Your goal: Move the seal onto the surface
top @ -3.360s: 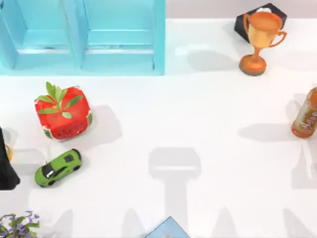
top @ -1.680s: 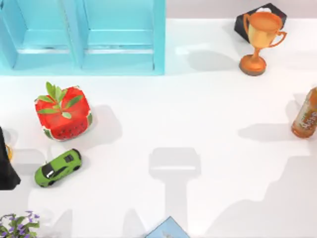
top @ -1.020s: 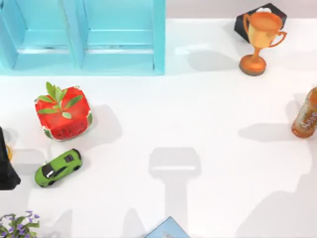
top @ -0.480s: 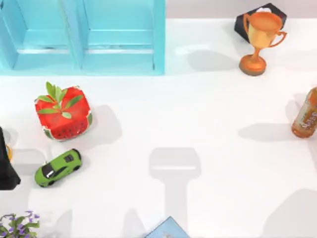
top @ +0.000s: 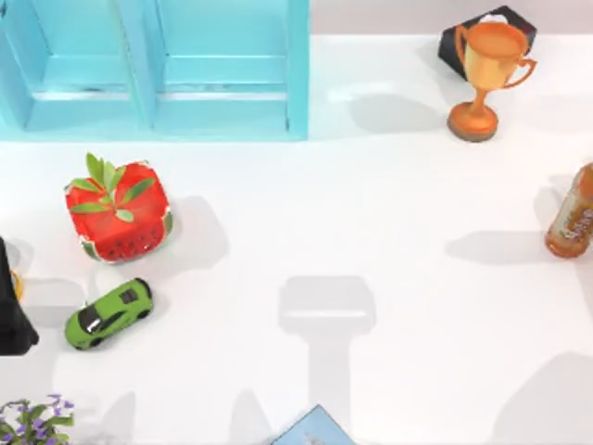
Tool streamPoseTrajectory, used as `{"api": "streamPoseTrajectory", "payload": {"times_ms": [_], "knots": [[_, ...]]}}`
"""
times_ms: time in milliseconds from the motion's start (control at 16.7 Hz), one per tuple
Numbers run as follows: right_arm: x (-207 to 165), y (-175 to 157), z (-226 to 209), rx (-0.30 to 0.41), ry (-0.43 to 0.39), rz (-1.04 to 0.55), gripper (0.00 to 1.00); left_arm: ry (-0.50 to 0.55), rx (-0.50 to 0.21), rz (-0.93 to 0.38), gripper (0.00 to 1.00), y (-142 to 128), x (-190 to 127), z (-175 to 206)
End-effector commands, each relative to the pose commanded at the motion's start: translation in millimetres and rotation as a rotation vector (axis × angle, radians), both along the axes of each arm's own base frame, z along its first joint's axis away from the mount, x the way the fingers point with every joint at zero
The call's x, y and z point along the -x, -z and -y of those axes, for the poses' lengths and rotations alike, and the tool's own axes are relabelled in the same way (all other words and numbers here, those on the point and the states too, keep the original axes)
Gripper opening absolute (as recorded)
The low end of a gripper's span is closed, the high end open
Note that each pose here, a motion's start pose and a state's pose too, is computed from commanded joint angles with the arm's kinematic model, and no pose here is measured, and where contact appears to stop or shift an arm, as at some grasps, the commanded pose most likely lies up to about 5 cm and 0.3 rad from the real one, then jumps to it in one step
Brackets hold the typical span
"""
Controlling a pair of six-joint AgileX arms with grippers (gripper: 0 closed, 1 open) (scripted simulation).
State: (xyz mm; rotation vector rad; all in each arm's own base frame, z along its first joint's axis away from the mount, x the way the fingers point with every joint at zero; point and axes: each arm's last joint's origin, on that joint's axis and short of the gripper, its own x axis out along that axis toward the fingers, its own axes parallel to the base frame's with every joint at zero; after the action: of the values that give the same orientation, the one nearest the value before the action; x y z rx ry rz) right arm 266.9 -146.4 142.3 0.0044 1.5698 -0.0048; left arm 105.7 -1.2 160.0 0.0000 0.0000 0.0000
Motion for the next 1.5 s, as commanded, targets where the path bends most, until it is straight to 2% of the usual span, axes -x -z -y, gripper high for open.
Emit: {"api": "streamPoseTrajectory", "payload": {"times_ms": [300, 360, 960, 1260, 1500], "knots": [[0, 0, 0, 0.0, 0.0, 0.0, 0.02, 0.0, 0.0, 0.0, 1.0, 0, 0, 0], [0, 0, 0, 0.0, 0.0, 0.0, 0.0, 0.0, 0.0, 0.0, 1.0, 0, 0, 0], [-3, -6, -3, 0.009, 0.003, 0.006, 0.0, 0.0, 0.0, 0.0, 1.0, 0, 0, 0], [-33, -54, -37, 0.05, 0.057, 0.031, 0.0, 0.0, 0.0, 0.0, 1.0, 0, 0, 0], [-38, -81, -83, 0.025, 0.11, -0.042, 0.0, 0.0, 0.0, 0.0, 1.0, 0, 0, 0]]}}
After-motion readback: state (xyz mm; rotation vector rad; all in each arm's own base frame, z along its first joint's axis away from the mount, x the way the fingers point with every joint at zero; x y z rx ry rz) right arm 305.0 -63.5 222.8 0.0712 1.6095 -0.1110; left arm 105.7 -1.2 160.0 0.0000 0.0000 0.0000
